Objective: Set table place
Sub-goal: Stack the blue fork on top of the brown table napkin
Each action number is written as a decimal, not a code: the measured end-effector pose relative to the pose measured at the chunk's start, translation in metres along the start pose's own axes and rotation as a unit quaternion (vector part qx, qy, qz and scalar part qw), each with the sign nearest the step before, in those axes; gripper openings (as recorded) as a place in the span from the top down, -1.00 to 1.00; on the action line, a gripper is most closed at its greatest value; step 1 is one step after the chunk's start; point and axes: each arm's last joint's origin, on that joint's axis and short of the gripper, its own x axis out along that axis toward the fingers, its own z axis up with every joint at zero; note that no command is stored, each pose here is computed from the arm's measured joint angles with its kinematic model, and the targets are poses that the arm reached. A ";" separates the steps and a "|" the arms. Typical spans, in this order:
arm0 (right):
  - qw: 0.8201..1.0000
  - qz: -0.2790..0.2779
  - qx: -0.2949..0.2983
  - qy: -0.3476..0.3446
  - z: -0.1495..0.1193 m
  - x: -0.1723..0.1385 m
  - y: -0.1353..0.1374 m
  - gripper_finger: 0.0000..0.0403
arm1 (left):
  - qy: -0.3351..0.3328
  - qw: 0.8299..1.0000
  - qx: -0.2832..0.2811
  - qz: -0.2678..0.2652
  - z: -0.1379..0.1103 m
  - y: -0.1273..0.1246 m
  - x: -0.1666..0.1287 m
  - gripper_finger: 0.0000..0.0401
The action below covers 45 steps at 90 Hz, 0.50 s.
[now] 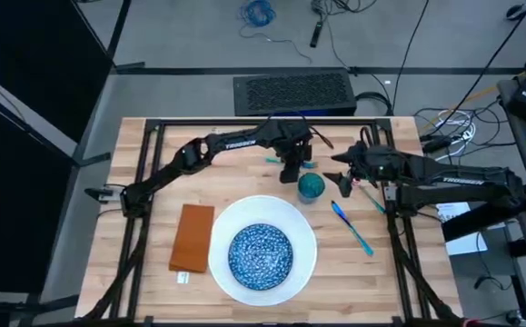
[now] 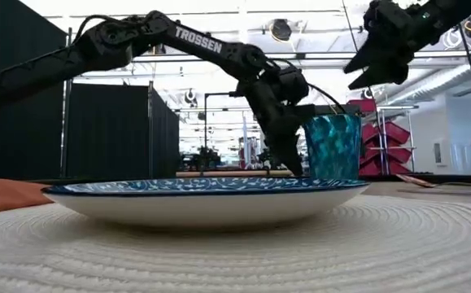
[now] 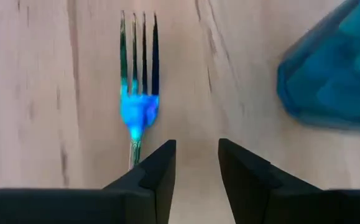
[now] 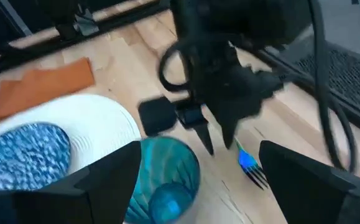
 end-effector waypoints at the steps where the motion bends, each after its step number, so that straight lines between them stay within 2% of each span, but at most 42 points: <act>1: 1.000 -0.003 0.000 0.003 -0.001 0.000 0.000 -0.55 | 0.000 1.000 0.004 0.006 0.001 0.000 -0.001 0.47; 11: 0.999 -0.031 0.009 0.016 -0.004 0.000 -0.004 -0.55 | 0.002 0.999 0.012 0.037 0.004 0.002 -0.015 0.47; 22: 0.999 -0.036 0.020 0.016 -0.003 0.000 -0.006 -0.55 | 0.006 0.999 -0.017 0.045 -0.004 0.017 -0.020 0.47; 30: 0.999 -0.039 0.024 0.015 -0.003 0.001 -0.007 -0.55 | -0.011 0.998 -0.032 0.059 -0.003 0.022 -0.031 0.47; 45: 0.998 -0.051 0.044 0.013 -0.002 0.001 -0.011 -0.55 | -0.045 0.996 -0.024 0.072 0.006 0.022 -0.051 0.47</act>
